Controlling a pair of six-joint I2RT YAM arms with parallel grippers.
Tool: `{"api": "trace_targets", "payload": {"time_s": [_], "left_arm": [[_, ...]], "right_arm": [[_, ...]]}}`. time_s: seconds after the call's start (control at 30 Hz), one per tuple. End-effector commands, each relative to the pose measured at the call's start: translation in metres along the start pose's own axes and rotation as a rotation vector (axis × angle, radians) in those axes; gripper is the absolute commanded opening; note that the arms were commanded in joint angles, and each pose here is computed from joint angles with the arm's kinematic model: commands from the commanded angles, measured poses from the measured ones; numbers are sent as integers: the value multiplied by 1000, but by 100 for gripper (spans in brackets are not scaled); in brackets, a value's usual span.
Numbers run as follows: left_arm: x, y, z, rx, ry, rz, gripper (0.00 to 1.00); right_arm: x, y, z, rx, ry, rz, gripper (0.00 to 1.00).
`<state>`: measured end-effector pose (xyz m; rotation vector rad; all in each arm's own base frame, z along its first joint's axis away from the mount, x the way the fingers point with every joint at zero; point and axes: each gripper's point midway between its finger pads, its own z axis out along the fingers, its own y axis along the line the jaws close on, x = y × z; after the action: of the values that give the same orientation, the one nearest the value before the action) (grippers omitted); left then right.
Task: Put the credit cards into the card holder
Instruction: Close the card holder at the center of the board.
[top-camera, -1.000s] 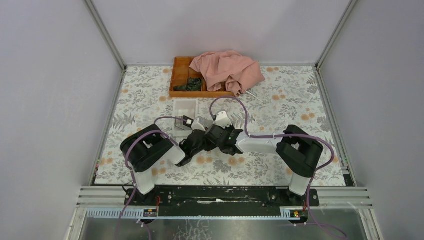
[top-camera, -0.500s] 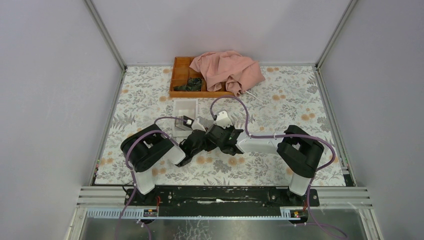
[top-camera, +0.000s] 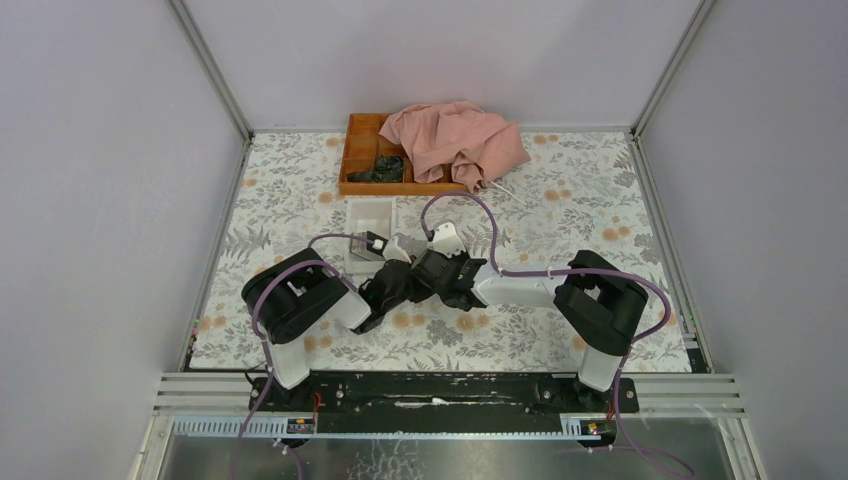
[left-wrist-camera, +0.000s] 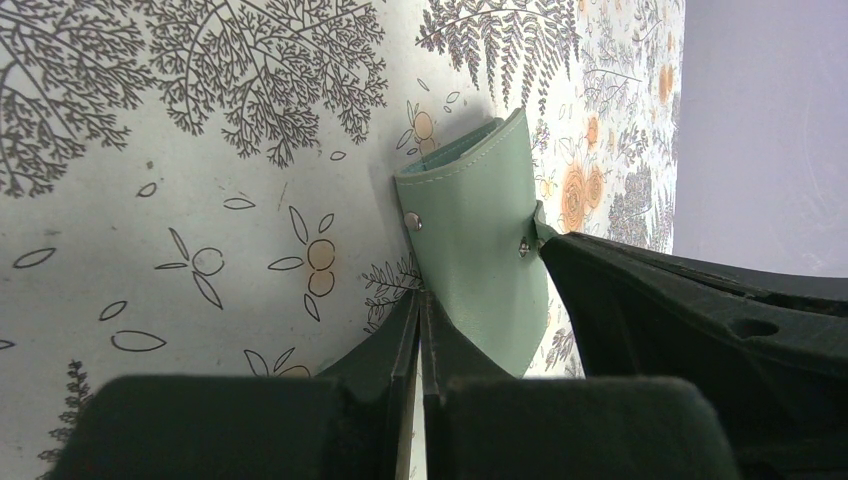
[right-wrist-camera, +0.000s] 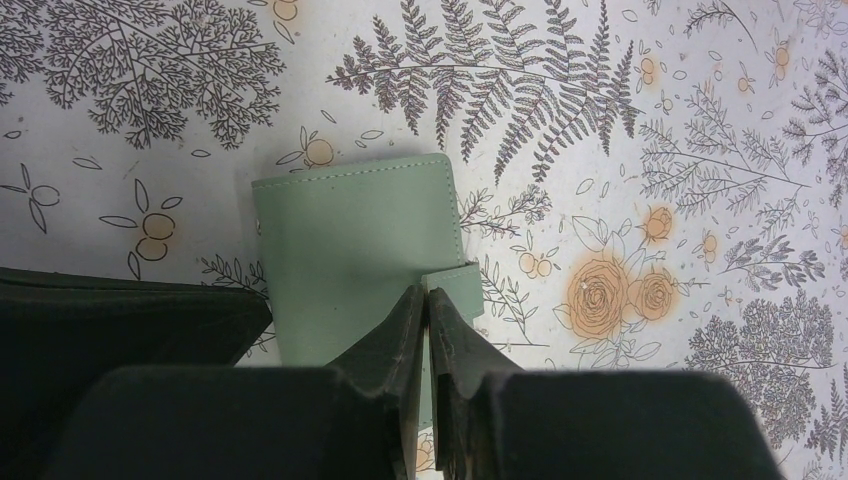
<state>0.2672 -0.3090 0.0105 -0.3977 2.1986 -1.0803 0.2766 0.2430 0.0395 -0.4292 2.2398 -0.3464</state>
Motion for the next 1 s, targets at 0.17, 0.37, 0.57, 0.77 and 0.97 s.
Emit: {"api": "trace_targets", "payload": {"time_s": [0.17,0.37,0.57,0.77,0.97], "left_arm": [[39,73,-17,-231,136,51,7],[39,72,-16,-228,136,49,7],[39,72,-16,-227,137,51,7],[39,70,-16,-224,138,54,7],[40,67,-14,-219,144,60,7]], "right_arm": [[4,2,1,-2,9,15,11],[5,4,0,-11,12,16,11],[8,8,1,-15,18,9,11],[7,11,0,-23,16,9,11],[6,17,0,-32,16,3,11]]}}
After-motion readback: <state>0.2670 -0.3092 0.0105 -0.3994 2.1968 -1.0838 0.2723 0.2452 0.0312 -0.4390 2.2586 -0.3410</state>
